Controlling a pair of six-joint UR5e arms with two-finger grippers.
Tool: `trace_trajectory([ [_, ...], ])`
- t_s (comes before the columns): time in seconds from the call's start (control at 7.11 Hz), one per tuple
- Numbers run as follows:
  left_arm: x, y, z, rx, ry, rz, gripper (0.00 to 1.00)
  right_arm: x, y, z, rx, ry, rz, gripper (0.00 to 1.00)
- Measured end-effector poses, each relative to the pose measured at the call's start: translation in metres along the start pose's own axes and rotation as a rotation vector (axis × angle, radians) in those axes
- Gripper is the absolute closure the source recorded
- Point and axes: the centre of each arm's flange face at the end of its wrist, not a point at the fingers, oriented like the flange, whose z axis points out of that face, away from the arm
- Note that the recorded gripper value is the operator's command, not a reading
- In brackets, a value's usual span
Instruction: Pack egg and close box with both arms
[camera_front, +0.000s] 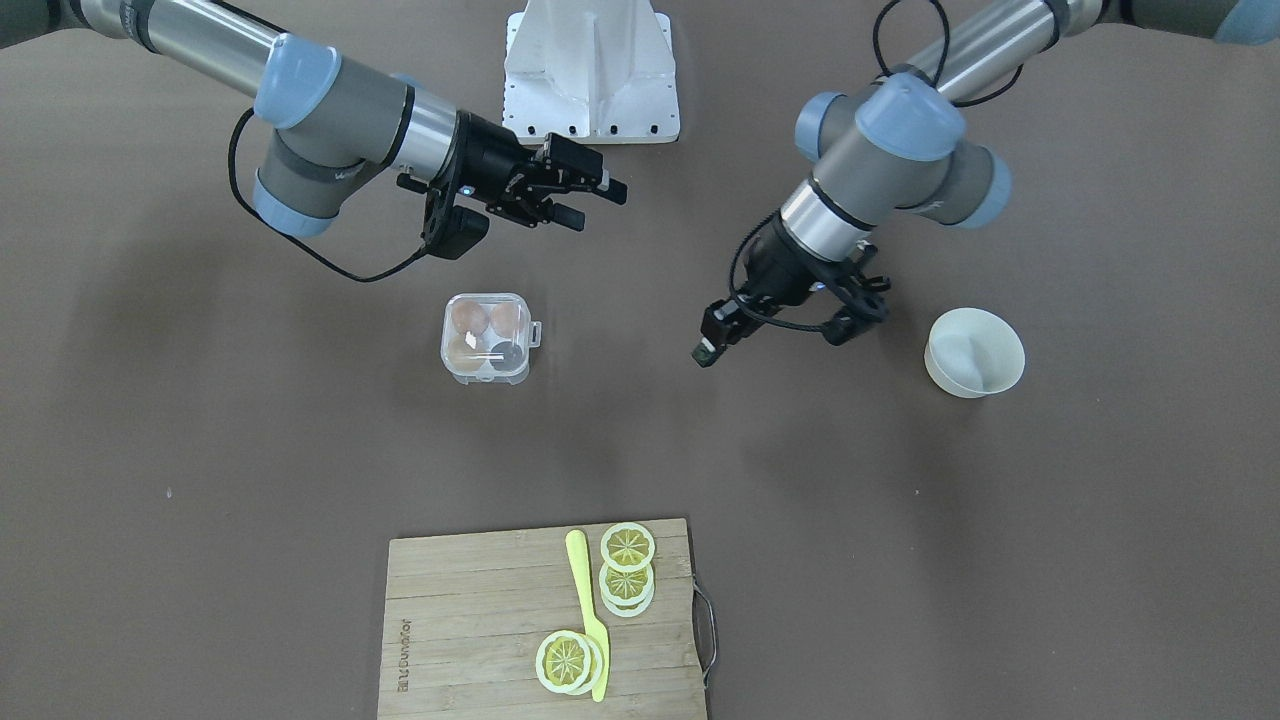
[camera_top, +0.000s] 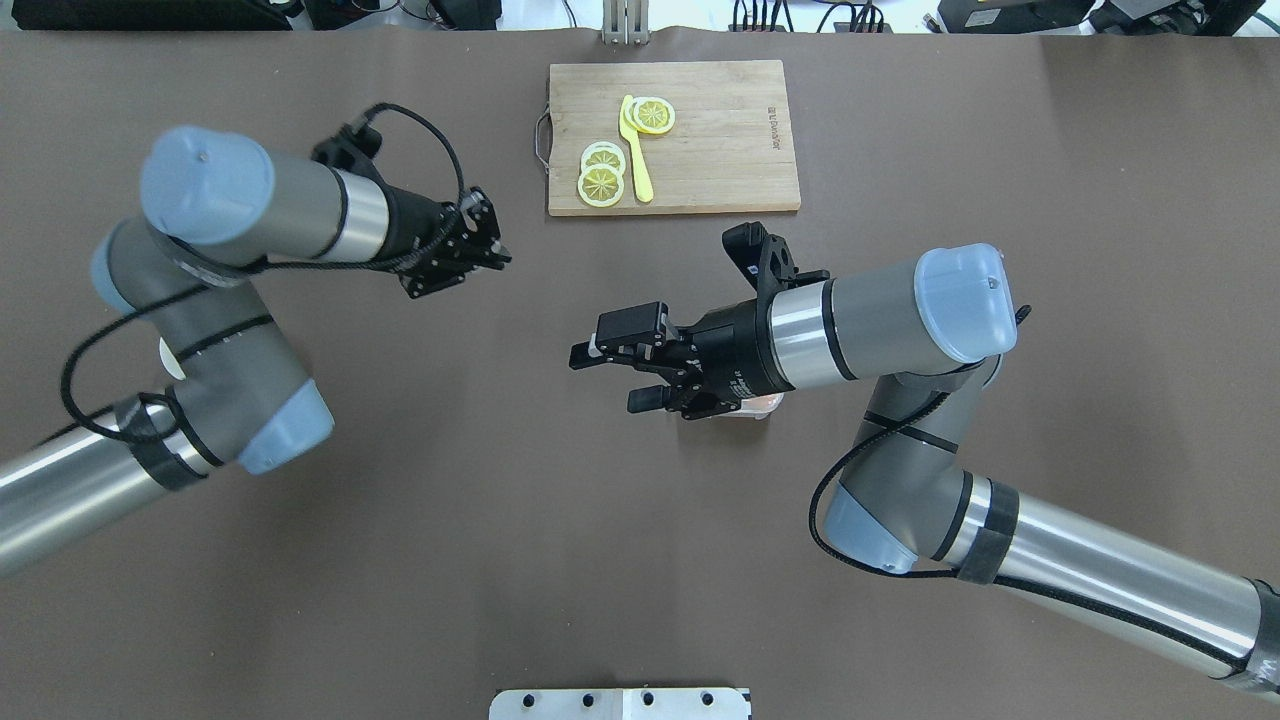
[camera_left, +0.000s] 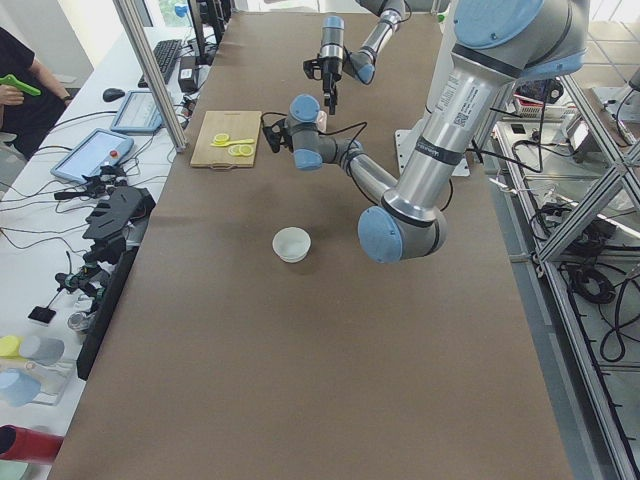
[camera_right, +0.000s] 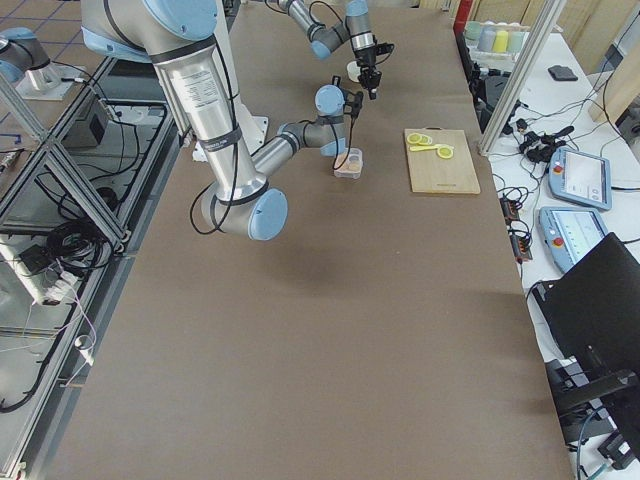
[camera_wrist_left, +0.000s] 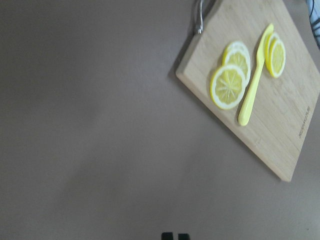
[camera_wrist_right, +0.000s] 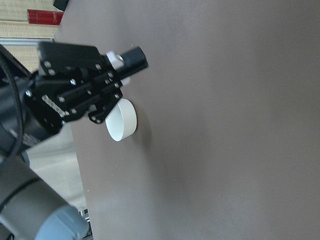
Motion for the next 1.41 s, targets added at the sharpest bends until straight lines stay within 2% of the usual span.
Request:
trace_trajectory([
  [0.28, 0.010, -0.063, -0.049, 0.053, 0.009, -0.032, 0.02, -0.032, 0.029, -0.029, 0.007, 0.026, 0.015, 0.01],
  [0.42, 0.006, -0.088, -0.070, 0.090, 0.014, -0.017, 0.02, -0.047, 0.023, -0.056, 0.053, 0.045, 0.012, 0.01],
  [0.7, -0.020, -0.133, -0.113, 0.171, 0.007, 0.051, 0.02, -0.051, -0.026, -0.124, 0.181, 0.095, -0.091, 0.01],
  [0.84, -0.036, -0.158, -0.140, 0.221, -0.002, 0.094, 0.02, -0.036, -0.056, -0.162, 0.249, 0.160, -0.168, 0.01],
  [0.98, -0.059, -0.188, -0.173, 0.282, -0.027, 0.173, 0.02, -0.016, -0.090, -0.202, 0.319, 0.274, -0.275, 0.01],
  [1.12, -0.086, -0.216, -0.207, 0.339, -0.092, 0.289, 0.02, 0.009, -0.118, -0.239, 0.358, 0.426, -0.380, 0.01],
  [1.27, -0.108, -0.240, -0.240, 0.377, -0.195, 0.404, 0.02, 0.034, -0.143, -0.272, 0.363, 0.595, -0.465, 0.01],
  [1.41, -0.126, -0.259, -0.272, 0.386, -0.321, 0.507, 0.02, 0.059, -0.163, -0.301, 0.329, 0.776, -0.541, 0.01],
])
